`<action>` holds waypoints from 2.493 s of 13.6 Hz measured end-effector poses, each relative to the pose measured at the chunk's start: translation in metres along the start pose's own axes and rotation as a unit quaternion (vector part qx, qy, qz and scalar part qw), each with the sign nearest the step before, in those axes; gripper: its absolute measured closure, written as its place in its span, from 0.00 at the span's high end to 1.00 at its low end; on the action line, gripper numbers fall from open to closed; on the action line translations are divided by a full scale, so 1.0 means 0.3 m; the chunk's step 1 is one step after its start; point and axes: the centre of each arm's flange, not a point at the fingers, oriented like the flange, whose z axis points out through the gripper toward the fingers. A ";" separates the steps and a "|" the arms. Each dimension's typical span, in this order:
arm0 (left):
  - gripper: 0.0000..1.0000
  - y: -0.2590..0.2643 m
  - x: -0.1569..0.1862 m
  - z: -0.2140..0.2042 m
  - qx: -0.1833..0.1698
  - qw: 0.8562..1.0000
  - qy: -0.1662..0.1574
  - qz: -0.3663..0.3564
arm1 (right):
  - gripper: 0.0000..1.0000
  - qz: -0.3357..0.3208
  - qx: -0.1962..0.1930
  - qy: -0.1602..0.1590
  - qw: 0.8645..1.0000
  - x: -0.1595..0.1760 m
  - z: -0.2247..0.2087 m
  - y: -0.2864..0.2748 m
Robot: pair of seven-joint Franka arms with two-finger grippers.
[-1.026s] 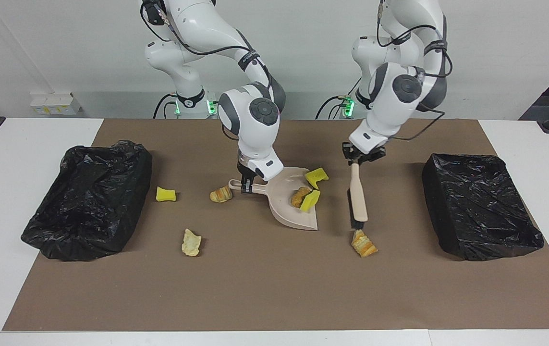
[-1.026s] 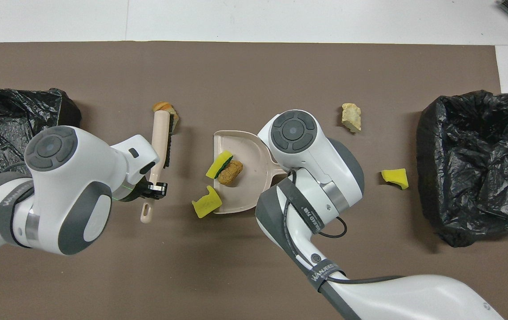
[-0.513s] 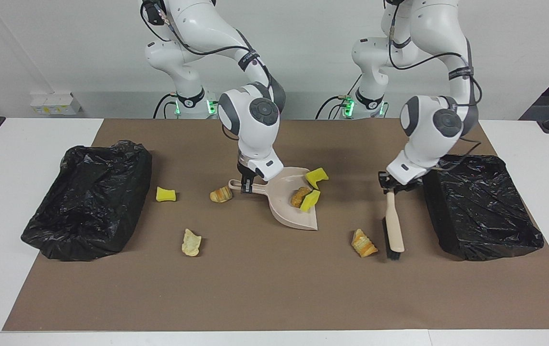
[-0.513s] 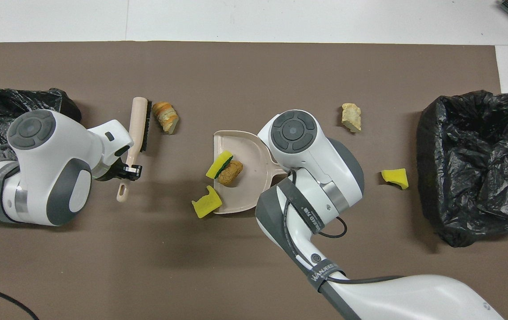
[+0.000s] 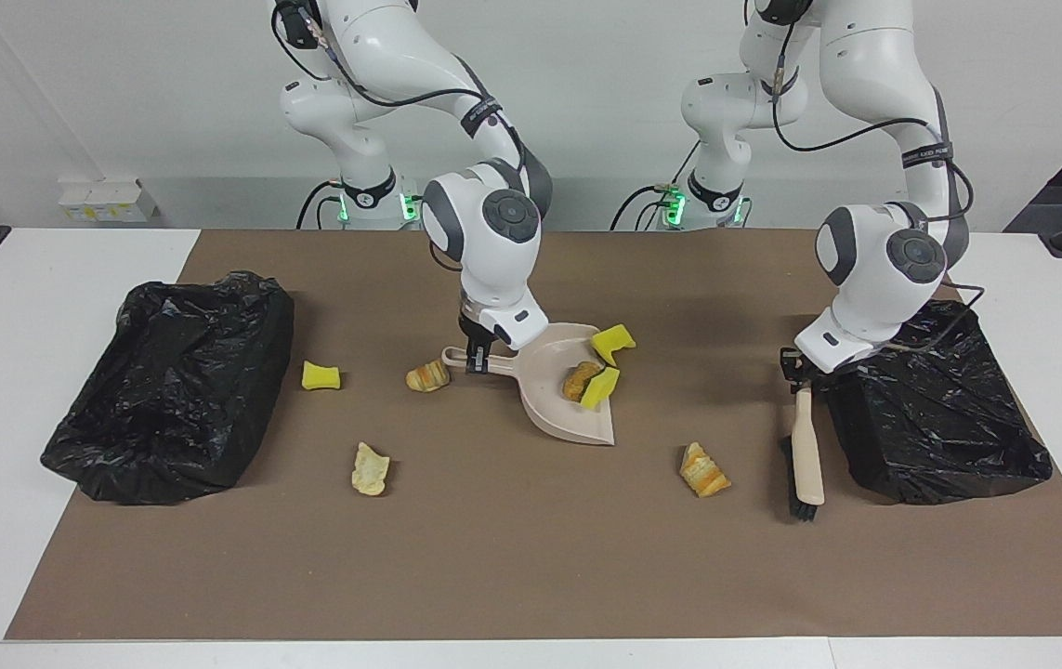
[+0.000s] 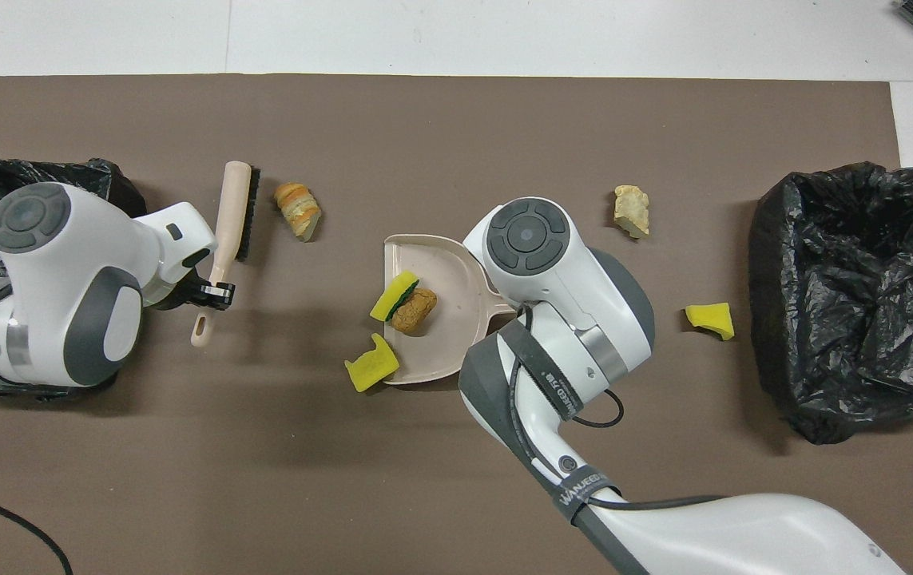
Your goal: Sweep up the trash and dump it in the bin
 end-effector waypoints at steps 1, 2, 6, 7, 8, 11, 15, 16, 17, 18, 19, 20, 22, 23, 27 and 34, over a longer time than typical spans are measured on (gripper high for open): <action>0.26 0.008 -0.001 0.002 -0.001 1.000 -0.005 0.013 | 0.32 0.000 0.000 0.000 1.000 0.000 0.000 0.000; 0.26 0.038 0.003 0.005 -0.003 1.000 -0.012 0.027 | 0.32 0.000 0.000 0.000 1.000 0.000 0.000 0.000; 0.26 0.277 0.018 0.044 -0.009 0.996 -0.038 0.086 | 0.32 0.000 0.000 0.000 1.000 0.000 0.000 0.000; 0.26 0.337 0.009 0.053 -0.008 0.995 -0.043 0.095 | 0.32 0.000 0.000 0.000 1.000 0.000 0.000 0.000; 0.26 0.399 -0.004 0.058 -0.007 0.994 -0.047 0.094 | 0.32 0.000 0.000 0.000 1.000 0.000 0.000 0.000; 0.26 0.606 -0.039 0.051 0.002 0.995 -0.058 0.081 | 0.32 0.000 0.000 0.000 1.000 0.000 0.000 0.000; 0.26 0.878 -0.088 0.020 -0.004 0.994 -0.080 0.074 | 0.32 0.000 0.001 -0.001 1.000 -0.001 0.002 0.000; 0.26 0.930 -0.099 0.012 -0.012 0.994 -0.082 0.068 | 0.32 0.000 0.001 -0.001 1.000 -0.001 0.002 0.000; 0.26 0.972 -0.106 0.005 -0.019 0.995 -0.083 0.060 | 0.32 0.000 0.001 -0.001 1.000 -0.001 0.002 0.000; 0.26 1.003 -0.108 -0.006 -0.023 0.995 -0.081 0.050 | 0.32 0.000 0.001 -0.001 1.000 -0.002 0.003 0.000; 0.26 1.019 -0.103 -0.026 -0.028 0.996 -0.079 0.038 | 0.32 0.000 0.001 -0.001 1.000 -0.002 0.003 0.000; 0.26 1.021 -0.095 -0.052 -0.032 0.996 -0.079 0.024 | 0.32 0.001 0.001 -0.001 1.000 -0.003 0.003 0.000; 0.26 1.016 -0.101 -0.094 -0.029 0.995 -0.090 -0.019 | 0.32 0.001 0.001 -0.001 1.000 -0.003 0.003 0.001; 0.26 1.015 -0.112 -0.105 -0.025 0.994 -0.098 -0.044 | 0.32 0.001 0.001 -0.001 1.000 -0.003 0.003 0.001; 0.26 0.950 -0.113 -0.142 -0.022 0.989 -0.097 -0.106 | 0.32 0.001 0.001 -0.001 1.000 -0.005 0.004 0.002; 0.26 0.740 -0.157 -0.192 -0.019 0.974 -0.135 -0.182 | 0.32 -0.008 0.002 0.001 1.000 -0.048 0.004 0.025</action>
